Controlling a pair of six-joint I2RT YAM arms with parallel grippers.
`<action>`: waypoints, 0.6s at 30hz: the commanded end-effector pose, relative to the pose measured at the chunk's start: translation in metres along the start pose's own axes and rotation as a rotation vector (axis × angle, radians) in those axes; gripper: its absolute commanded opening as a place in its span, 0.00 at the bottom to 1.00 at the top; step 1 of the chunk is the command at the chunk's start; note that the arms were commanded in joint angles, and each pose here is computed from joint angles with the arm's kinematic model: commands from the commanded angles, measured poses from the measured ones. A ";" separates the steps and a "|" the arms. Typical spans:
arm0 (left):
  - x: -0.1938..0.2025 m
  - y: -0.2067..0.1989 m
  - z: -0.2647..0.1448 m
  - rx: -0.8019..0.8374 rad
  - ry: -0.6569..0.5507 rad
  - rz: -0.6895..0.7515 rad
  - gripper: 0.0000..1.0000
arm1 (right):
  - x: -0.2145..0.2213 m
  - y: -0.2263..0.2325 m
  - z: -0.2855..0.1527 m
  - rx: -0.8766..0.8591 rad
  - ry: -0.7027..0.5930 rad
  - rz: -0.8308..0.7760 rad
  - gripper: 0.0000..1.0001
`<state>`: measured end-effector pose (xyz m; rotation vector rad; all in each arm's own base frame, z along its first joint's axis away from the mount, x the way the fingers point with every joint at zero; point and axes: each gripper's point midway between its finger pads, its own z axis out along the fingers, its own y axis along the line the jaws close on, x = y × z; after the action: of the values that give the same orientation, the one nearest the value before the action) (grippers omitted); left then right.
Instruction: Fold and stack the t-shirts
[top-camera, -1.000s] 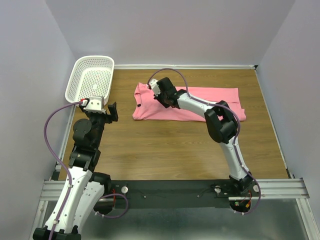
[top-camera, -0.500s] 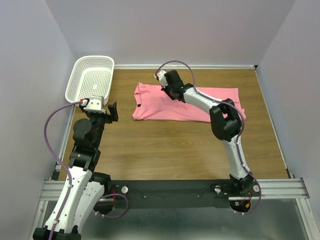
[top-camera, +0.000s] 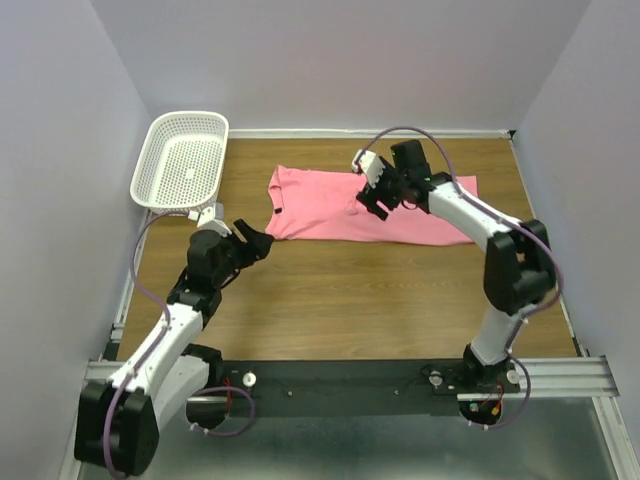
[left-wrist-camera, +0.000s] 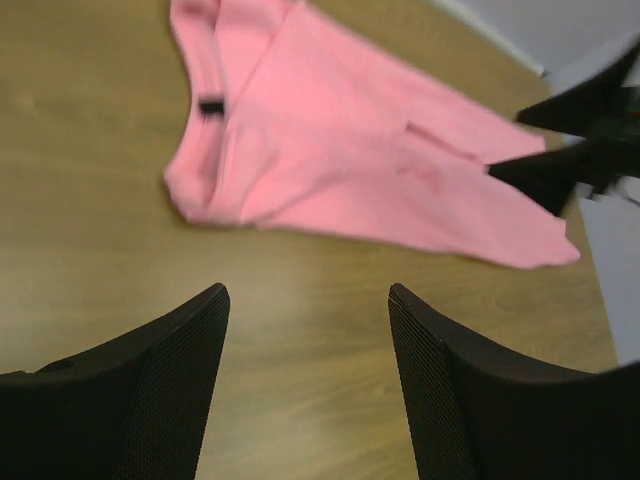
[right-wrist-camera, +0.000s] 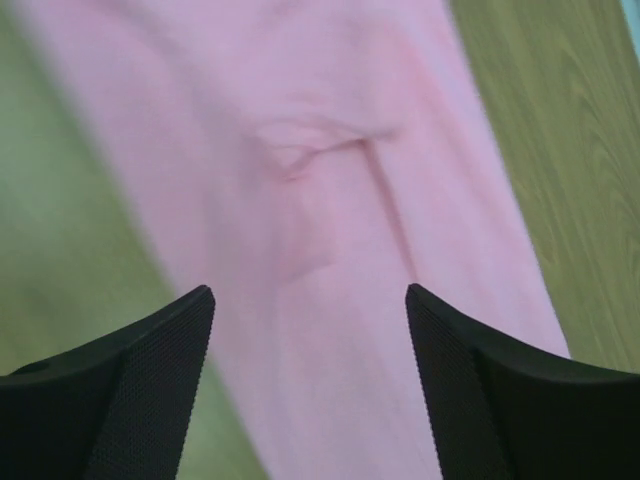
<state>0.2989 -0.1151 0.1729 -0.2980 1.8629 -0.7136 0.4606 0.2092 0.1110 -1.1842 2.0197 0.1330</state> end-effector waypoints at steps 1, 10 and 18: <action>0.046 0.010 0.019 -0.115 0.124 -0.320 0.72 | 0.002 0.126 -0.066 -0.500 -0.321 -0.466 0.89; 0.090 0.038 0.087 -0.380 0.233 -0.410 0.71 | 0.042 0.136 -0.062 -0.437 -0.185 -0.435 0.84; 0.112 0.095 0.124 -0.684 0.280 -0.389 0.65 | 0.060 0.120 -0.057 -0.338 -0.102 -0.399 0.84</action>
<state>0.3853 -0.1699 0.0383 -0.9451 2.2520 -0.6056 0.3143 0.2210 0.0810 -1.7563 1.6458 0.4142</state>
